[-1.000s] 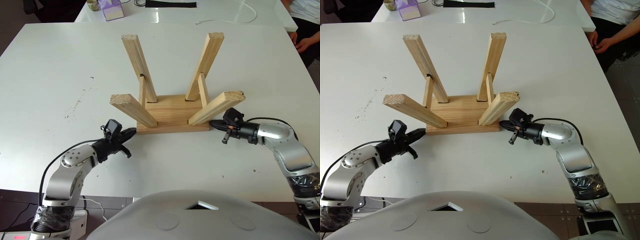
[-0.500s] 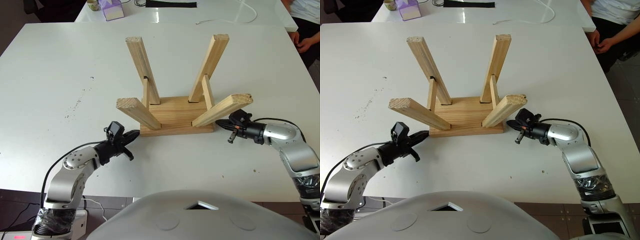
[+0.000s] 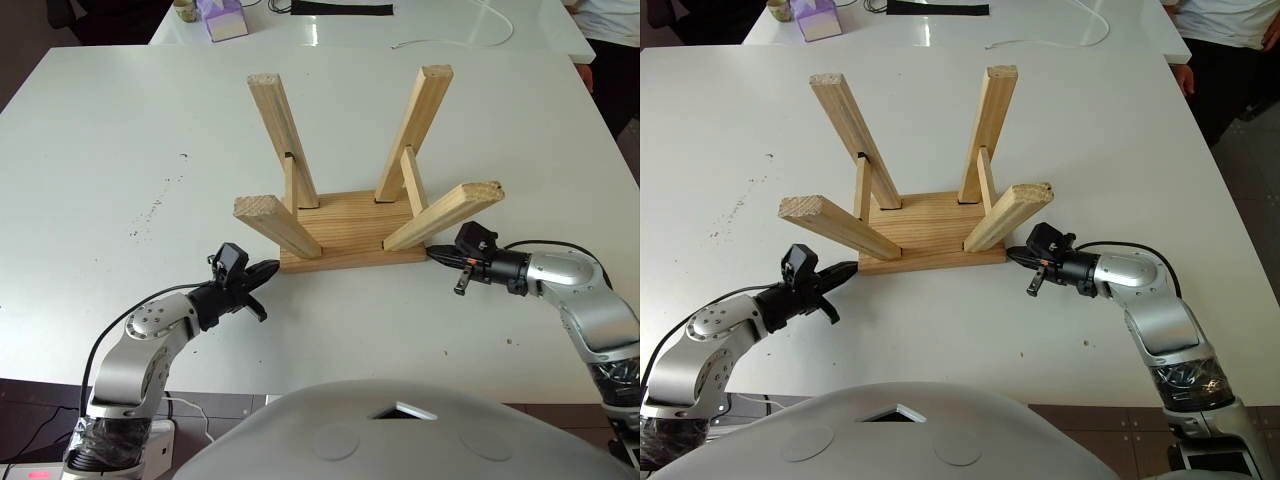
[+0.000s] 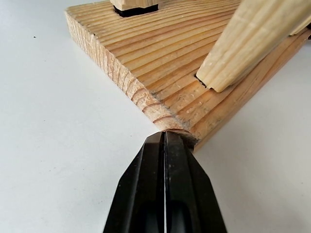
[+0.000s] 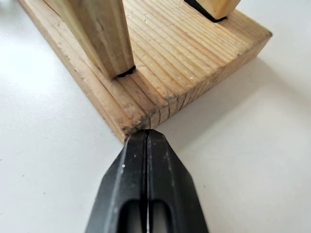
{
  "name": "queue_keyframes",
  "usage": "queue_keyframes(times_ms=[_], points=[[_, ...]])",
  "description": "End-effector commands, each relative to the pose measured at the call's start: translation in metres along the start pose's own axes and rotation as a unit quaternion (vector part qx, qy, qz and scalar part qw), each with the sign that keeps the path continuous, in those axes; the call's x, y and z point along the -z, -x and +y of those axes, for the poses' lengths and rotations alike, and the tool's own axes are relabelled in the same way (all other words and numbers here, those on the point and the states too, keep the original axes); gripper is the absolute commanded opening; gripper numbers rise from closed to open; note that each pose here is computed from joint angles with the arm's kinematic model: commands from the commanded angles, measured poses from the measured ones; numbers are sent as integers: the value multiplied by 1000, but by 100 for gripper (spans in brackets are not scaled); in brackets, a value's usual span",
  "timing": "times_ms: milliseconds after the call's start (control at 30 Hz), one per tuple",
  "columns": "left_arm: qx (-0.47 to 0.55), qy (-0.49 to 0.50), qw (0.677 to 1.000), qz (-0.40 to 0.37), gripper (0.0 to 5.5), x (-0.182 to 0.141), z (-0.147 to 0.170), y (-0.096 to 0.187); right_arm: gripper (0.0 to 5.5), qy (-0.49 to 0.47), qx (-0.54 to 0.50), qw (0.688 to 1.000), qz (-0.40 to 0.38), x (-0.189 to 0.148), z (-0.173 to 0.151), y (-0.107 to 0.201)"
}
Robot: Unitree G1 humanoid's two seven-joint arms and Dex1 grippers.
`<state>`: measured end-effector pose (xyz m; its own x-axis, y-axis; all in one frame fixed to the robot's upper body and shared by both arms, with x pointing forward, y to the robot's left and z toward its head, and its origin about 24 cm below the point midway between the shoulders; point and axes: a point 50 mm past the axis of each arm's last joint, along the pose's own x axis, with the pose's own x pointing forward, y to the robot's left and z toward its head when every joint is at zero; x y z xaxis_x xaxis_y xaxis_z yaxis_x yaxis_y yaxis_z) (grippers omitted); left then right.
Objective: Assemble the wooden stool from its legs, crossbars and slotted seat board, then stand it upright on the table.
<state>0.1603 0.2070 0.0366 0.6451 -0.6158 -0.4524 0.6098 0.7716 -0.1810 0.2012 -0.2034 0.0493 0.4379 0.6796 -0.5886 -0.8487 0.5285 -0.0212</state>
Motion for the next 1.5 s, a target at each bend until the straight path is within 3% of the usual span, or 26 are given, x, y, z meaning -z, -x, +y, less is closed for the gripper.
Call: queue_keyframes(times_ms=[33, 200, 467, 667, 867, 1267, 1500], points=[[7, -4, 1000, -1, 3, -1, 0, 1, 0, 1, -1, 1000, 3, 1, 0, 1], [0, -3, 1000, -5, 3, -1, 0, 2, 0, 9, -8, 1000, 0, -3, -2, -4], [35, -1, 999, -19, 3, -5, -12, -1, 0, -15, -96, 994, -56, -18, 30, -16], [84, 20, 993, -84, 3, -31, -41, 24, 0, -47, -150, 979, -133, -44, 38, 17], [111, 19, 989, -96, 3, -51, -60, 54, 0, -57, -177, 970, -154, -55, 55, 49], [80, -2, 987, -140, 3, -78, -32, 42, 0, -55, -127, 979, -153, -61, 26, 47], [75, -1, 988, -131, 3, -73, -29, 36, 0, -42, -101, 983, -147, -64, 0, 40]])
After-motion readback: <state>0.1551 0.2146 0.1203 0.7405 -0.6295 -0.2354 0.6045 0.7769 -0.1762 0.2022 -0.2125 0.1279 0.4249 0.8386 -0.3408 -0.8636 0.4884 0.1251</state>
